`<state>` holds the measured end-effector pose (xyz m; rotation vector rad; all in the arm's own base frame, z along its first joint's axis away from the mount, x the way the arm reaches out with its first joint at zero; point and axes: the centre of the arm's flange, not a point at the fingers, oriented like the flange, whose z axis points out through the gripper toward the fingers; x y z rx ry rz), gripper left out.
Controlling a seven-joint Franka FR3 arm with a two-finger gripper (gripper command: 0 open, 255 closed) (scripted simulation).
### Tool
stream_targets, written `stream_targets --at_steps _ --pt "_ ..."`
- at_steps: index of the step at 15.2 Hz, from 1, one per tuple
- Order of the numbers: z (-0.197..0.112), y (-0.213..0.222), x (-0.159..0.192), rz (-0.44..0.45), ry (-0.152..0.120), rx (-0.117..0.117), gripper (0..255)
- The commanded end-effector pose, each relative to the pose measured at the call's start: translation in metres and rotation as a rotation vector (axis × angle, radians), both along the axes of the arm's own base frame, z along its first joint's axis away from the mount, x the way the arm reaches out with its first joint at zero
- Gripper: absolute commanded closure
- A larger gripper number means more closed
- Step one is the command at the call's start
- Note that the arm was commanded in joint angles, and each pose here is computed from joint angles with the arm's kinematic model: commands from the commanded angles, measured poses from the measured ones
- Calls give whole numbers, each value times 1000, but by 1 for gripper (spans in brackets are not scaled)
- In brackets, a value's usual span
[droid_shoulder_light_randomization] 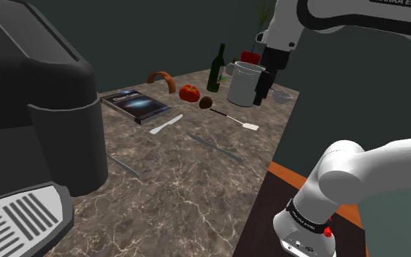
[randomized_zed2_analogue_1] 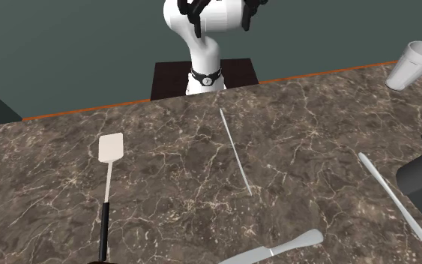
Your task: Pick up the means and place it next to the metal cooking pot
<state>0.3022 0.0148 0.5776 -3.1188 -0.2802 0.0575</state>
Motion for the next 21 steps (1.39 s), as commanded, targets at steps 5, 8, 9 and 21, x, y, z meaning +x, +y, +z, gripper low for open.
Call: stream_targets --at_steps 5,8,9,21 --pt "-48 8 21 -8 4 -3 0" --pt "-84 13 37 -14 6 -6 0" --pt "-96 15 42 -16 7 -6 0" --pt "-211 28 81 -32 14 -12 0"
